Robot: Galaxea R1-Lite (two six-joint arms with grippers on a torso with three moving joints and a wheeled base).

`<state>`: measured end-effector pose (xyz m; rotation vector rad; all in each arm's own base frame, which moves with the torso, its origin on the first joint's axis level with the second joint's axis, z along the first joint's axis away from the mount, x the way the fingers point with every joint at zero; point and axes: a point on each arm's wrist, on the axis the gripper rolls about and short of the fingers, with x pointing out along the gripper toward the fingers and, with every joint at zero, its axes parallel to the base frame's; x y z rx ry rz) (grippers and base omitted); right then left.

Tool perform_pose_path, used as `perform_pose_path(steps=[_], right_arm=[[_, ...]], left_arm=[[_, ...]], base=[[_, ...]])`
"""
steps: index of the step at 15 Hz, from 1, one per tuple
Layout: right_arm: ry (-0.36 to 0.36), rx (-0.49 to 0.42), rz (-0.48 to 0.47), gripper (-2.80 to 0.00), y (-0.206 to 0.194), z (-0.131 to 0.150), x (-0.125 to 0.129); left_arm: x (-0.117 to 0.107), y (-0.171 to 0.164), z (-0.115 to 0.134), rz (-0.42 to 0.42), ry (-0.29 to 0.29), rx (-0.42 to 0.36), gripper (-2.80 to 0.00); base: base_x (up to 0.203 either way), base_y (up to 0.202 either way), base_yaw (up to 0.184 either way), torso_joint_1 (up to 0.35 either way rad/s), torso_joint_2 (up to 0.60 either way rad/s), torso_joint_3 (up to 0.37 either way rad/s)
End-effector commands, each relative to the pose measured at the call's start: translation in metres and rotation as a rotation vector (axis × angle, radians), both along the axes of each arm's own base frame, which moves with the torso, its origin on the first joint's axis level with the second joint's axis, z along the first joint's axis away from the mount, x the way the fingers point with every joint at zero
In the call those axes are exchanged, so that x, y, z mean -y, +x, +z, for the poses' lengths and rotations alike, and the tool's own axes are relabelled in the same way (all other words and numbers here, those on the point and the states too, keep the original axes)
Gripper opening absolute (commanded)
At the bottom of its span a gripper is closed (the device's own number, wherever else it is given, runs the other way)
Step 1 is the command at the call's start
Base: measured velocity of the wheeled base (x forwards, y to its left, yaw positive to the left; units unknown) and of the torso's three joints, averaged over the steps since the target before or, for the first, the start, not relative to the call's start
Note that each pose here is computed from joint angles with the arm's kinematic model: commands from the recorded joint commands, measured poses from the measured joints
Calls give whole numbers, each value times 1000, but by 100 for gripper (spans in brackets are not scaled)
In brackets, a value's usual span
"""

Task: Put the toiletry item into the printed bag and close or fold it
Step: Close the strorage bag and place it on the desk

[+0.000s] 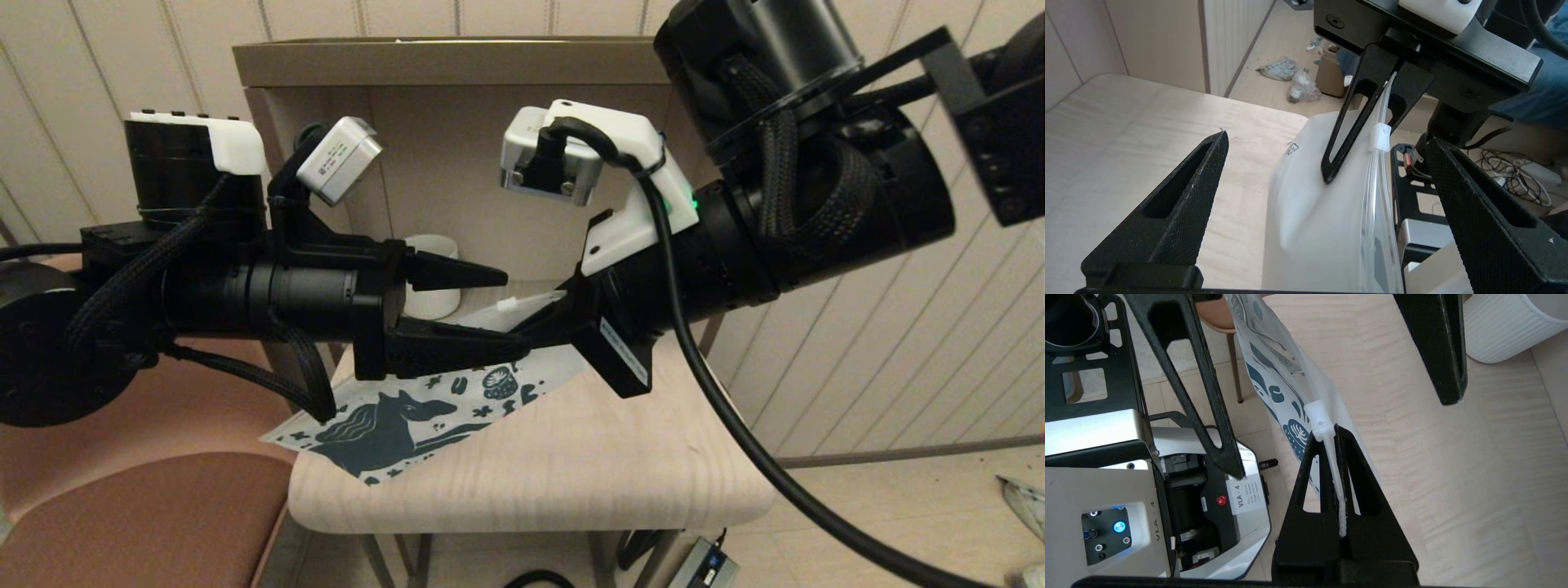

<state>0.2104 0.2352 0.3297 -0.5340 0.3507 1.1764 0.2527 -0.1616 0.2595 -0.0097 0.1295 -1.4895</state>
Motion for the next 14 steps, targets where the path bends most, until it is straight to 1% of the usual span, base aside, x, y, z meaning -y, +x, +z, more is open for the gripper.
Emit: perform_pose_path(steps=[1, 3, 14], right_arm=[[-3, -1, 3, -280, 0, 0, 0], [-4, -2, 3, -280, 0, -1, 0], [-3, -1, 6, -280, -1, 0, 0]], left_arm=[[-1, 0, 2, -3, -5, 6, 0], [-3, 2, 4, 8, -8, 10, 0], [-3, 4, 3, 11, -7, 11, 0]], base=[[0, 0, 0, 0, 0, 0], [0, 0, 0, 0, 0, 0], [0, 0, 0, 0, 0, 0]])
